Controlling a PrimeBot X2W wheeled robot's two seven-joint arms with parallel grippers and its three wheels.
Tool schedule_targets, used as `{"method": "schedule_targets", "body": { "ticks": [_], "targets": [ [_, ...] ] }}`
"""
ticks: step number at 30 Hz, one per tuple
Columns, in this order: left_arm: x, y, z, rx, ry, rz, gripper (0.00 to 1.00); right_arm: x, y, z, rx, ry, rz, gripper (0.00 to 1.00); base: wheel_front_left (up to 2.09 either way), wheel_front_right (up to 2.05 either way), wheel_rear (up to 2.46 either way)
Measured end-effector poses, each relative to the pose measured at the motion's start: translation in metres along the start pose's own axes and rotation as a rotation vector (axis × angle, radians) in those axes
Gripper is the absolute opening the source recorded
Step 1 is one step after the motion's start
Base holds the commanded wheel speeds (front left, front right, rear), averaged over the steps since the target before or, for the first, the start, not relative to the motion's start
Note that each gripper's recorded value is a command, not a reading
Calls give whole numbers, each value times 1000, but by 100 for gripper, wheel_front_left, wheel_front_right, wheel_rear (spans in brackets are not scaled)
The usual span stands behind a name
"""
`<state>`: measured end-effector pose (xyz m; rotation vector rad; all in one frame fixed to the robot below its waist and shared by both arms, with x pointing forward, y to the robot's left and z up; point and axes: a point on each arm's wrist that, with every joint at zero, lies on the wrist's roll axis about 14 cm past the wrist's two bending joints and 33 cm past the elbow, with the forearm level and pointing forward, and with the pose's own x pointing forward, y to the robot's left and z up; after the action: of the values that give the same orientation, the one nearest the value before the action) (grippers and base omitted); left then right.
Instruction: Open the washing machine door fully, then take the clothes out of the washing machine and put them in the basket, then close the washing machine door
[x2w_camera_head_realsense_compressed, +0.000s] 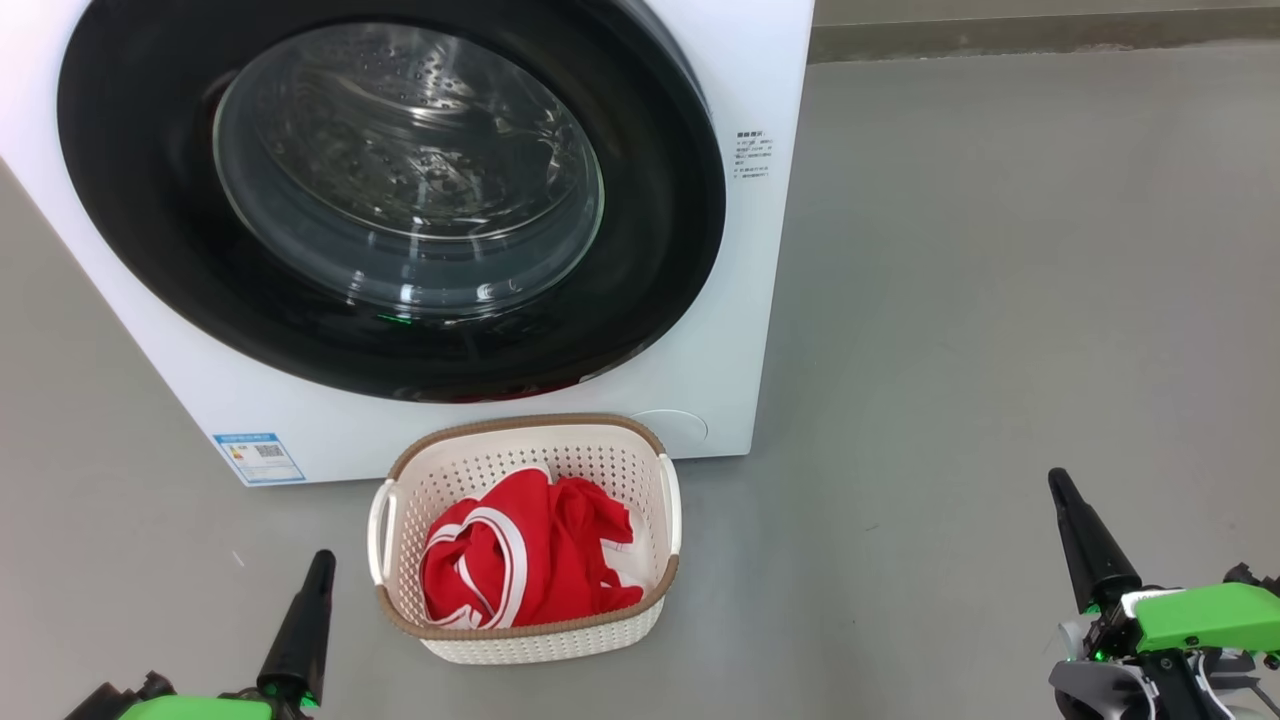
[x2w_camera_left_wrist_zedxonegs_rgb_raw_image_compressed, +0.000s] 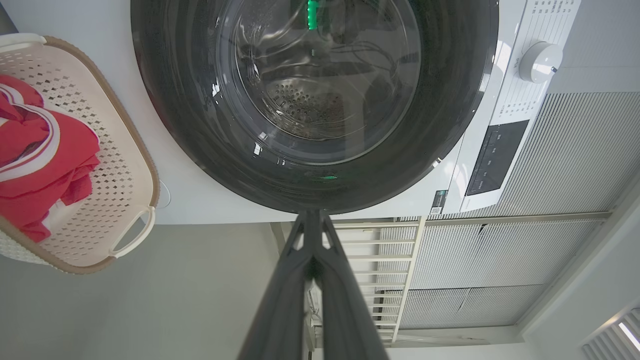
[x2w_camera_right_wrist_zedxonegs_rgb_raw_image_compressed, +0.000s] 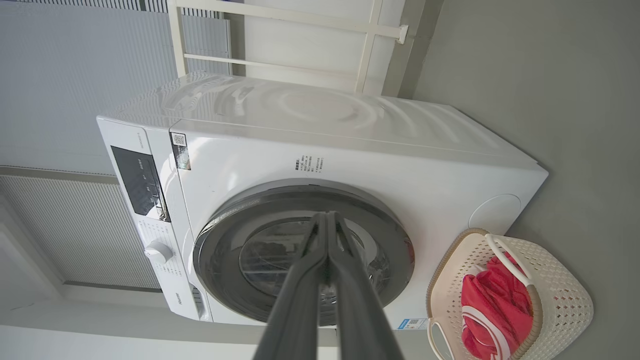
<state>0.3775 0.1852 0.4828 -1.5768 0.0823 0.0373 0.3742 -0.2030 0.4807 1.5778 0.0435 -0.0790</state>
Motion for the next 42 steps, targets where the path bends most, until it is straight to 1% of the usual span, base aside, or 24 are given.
{"method": "schedule_targets", "body": {
  "ticks": [42],
  "targets": [
    [0, 0, 0, -3, 1, 0, 0, 2, 3, 2, 8, -2, 9, 0, 0, 0, 0]
  ]
}}
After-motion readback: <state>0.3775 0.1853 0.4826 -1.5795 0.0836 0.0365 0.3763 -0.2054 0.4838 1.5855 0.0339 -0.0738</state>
